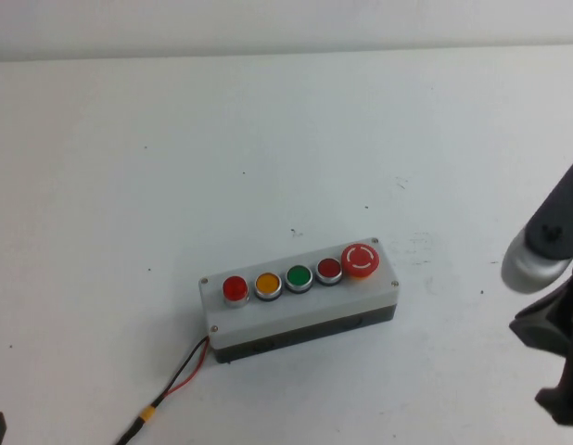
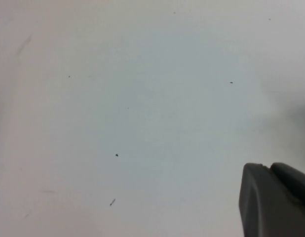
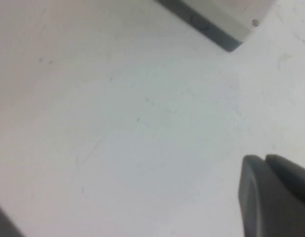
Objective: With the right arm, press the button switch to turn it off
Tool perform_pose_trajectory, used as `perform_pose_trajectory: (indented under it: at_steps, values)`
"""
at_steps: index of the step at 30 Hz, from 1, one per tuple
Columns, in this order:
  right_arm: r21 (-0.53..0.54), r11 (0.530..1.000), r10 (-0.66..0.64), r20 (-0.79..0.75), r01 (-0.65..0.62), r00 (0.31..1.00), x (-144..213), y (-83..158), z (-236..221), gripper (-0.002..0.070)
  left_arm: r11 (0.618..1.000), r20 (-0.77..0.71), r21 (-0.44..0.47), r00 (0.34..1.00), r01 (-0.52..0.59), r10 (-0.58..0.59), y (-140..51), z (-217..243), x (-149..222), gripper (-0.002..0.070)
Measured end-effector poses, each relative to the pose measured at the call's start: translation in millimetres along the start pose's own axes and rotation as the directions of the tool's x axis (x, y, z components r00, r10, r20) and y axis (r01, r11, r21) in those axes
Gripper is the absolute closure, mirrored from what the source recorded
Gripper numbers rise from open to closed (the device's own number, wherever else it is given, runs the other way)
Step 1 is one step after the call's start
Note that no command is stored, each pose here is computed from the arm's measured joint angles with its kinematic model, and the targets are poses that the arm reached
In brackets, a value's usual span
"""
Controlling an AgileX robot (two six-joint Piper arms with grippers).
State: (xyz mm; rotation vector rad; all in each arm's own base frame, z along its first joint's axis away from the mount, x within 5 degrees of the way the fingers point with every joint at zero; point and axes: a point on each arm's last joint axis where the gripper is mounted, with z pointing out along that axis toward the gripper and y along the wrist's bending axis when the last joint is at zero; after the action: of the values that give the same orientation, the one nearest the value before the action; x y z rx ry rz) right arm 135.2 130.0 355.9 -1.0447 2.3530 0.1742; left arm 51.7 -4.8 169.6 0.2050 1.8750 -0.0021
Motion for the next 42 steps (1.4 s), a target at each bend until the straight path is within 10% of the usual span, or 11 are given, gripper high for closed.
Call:
perform_pose_trajectory:
  at_steps: [5, 10, 16, 25, 42]
  values:
    - [0.034, 0.974, 0.213, 0.230, -0.226, 0.950, 28.4, -27.4, 13.9, 0.0692, 1.000, 0.000, 0.000, 1.000, 0.000, 0.000, 0.0, 0.0, 0.0, 0.0677]
    - [0.042, 0.862, 0.415, 0.517, -0.506, 0.749, 85.6, -44.2, 28.4, 0.0692, 1.000, 0.000, 0.000, 1.000, 0.000, 0.000, 0.0, 0.0, 0.0, 0.0677]
    - [0.097, 0.763, 0.393, 0.715, -0.639, 0.578, 159.5, -34.8, 53.4, 0.0692, 1.000, 0.000, 0.000, 1.000, 0.000, 0.000, 0.0, 0.0, 0.0, 0.0677]
    - [0.122, 0.733, 0.246, 0.869, -0.669, 0.428, 201.1, -17.6, 58.6, 0.0692, 1.000, 0.000, 0.000, 1.000, 0.000, 0.000, 0.0, 0.0, 0.0, 0.0677]
    - [0.210, 0.773, 0.295, 0.716, -0.599, 0.632, 217.8, -5.9, 74.7, 0.0692, 1.000, 0.000, 0.000, 1.000, 0.000, 0.000, 0.0, 0.0, 0.0, 0.0677]
